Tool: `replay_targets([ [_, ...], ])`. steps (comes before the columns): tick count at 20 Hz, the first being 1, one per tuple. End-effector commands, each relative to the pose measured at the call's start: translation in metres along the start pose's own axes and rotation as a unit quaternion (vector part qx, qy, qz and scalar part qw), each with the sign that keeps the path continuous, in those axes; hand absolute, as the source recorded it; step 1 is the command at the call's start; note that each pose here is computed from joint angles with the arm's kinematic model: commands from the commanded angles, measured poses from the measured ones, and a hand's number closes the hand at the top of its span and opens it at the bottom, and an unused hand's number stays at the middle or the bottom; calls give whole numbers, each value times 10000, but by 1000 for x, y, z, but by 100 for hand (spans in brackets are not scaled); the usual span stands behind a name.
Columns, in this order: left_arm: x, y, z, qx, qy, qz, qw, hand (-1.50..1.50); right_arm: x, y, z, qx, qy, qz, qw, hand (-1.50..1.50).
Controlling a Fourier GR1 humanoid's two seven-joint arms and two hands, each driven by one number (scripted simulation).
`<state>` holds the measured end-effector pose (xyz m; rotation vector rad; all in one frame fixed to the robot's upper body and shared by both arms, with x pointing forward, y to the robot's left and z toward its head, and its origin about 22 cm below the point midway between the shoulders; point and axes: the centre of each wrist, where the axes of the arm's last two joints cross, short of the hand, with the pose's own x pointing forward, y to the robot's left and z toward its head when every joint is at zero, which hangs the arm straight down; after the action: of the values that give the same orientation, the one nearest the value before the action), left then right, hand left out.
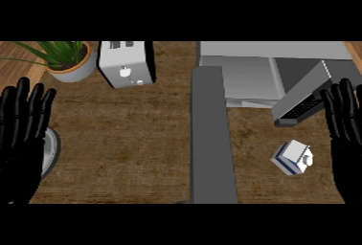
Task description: Pick up the milk, place it into the microwave and close the microwave
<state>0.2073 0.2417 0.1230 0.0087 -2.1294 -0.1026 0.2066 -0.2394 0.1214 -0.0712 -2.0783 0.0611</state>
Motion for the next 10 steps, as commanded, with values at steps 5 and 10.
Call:
replay_targets([
  [5, -17, 24, -28, 157, 146, 32, 9998, -150, 0, 12, -3, -1223, -291, 856, 9884, -150],
  [10, -13, 32, 5, 404, 765, 286, 9958, -150, 10, 43, -13, -1359, 245, 880, 9865, -150],
])
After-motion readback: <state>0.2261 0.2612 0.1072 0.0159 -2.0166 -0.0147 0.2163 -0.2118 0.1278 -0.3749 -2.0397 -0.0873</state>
